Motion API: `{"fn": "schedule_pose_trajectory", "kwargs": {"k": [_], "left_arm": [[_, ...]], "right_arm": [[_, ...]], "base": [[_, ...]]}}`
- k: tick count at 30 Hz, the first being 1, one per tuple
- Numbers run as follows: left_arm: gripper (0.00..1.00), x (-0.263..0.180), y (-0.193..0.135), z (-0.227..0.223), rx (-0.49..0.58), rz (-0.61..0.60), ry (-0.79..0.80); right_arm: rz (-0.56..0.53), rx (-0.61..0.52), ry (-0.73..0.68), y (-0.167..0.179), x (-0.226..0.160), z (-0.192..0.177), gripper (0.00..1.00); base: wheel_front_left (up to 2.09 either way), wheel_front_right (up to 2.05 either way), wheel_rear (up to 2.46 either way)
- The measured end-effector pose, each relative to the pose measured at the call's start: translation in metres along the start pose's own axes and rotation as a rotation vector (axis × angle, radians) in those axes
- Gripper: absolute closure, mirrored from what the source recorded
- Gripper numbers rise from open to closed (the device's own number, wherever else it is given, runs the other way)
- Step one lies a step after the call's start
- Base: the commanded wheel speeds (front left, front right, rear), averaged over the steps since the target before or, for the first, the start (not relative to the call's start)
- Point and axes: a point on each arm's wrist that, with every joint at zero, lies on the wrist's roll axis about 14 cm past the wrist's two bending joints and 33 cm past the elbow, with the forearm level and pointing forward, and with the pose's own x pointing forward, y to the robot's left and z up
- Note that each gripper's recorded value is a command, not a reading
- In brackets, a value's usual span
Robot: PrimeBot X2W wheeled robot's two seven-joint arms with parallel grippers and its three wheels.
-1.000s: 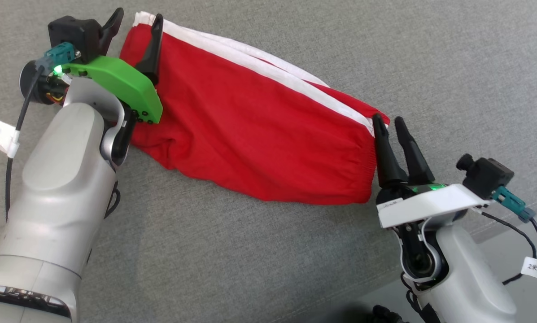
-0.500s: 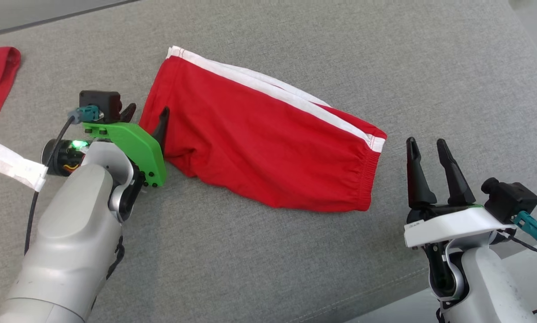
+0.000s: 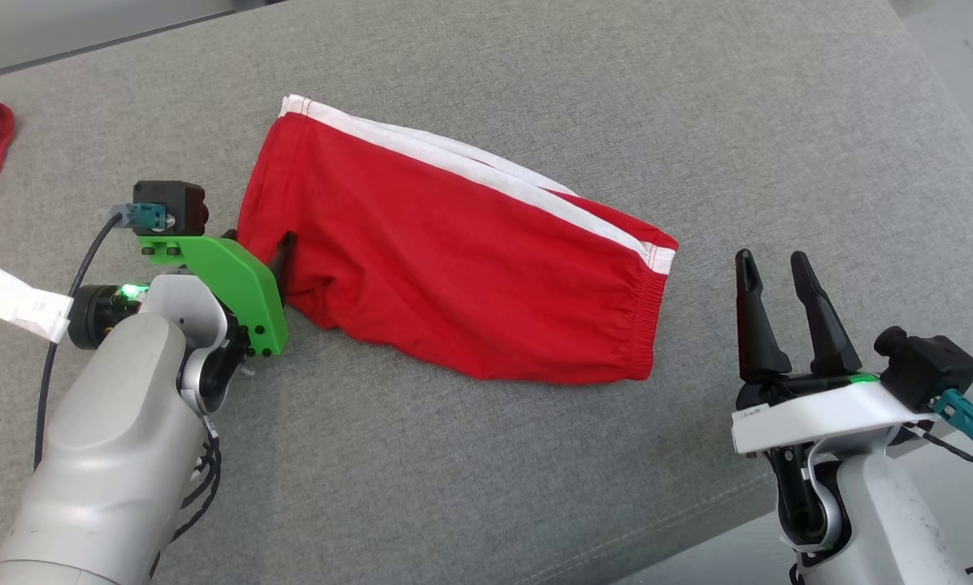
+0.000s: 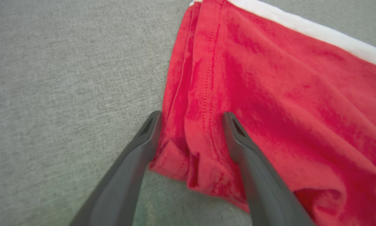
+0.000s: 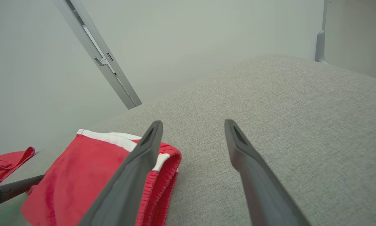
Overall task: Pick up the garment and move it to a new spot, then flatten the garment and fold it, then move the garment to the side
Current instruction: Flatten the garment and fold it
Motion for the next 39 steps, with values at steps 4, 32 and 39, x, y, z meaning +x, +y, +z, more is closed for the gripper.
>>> {"fn": "schedule_pose_trajectory", "kwargs": {"k": [4,32,39], "left_arm": [[1.0,-0.001,-0.001,0.0,-0.005,-0.004,0.001],[1.0,-0.13,-0.011,-0.055,-0.272,0.074,-0.202],[1.0,-0.152,-0.019,-0.072,-0.332,0.104,-0.224]], "right_arm": [[-0.003,0.003,-0.005,-0.001,-0.001,0.002,0.0],[0.091,-0.031,-0.015,0.029,-0.005,0.009,0.0],[0.139,-0.032,-0.019,0.045,-0.003,0.014,0.0]], "base": [[0.0,0.0,0.0],[0.0,0.0,0.0],[0.0,0.0,0.0]]}}
